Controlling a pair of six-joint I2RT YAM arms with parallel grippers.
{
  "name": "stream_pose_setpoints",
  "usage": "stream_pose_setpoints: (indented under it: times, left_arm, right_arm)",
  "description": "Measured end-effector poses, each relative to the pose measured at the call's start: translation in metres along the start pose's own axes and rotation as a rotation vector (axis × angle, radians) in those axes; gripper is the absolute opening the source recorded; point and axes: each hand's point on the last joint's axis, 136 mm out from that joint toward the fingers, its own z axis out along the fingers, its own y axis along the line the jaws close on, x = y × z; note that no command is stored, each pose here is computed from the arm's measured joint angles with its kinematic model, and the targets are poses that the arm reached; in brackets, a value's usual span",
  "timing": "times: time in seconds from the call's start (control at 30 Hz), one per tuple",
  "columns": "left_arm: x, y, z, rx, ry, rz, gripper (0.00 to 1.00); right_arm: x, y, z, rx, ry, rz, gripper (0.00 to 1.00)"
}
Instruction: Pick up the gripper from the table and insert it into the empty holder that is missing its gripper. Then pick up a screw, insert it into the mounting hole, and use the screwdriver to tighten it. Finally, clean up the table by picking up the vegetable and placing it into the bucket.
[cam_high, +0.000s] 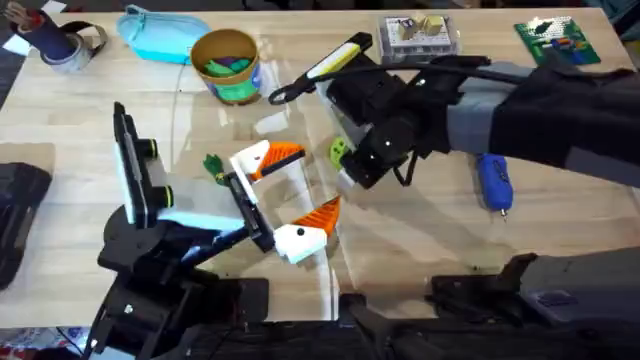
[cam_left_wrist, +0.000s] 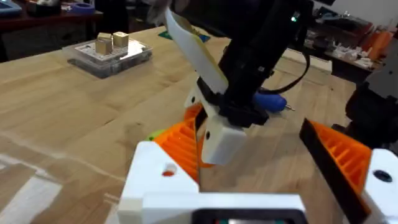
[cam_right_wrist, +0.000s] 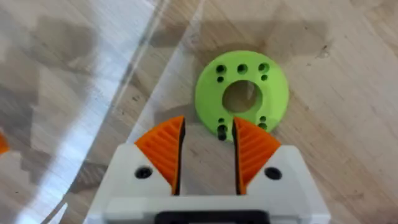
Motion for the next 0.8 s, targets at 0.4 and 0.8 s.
stream_pose_setpoints:
  times: [0.4, 0.8]
  left_arm:
    - [0.0000, 0.0000, 0.0000, 0.000, 0.000, 0.000, 0.990]
    - [0.0000, -0.0001, 0.0000, 0.000, 0.000, 0.000, 0.990]
  right_arm:
    - [-0.0061, 0.0006, 0.0044, -0.001, -0.017, 0.009, 0.382]
    - [-0.0025, 0.0004, 0.0045, 0.000, -0.002, 0.008, 0.283]
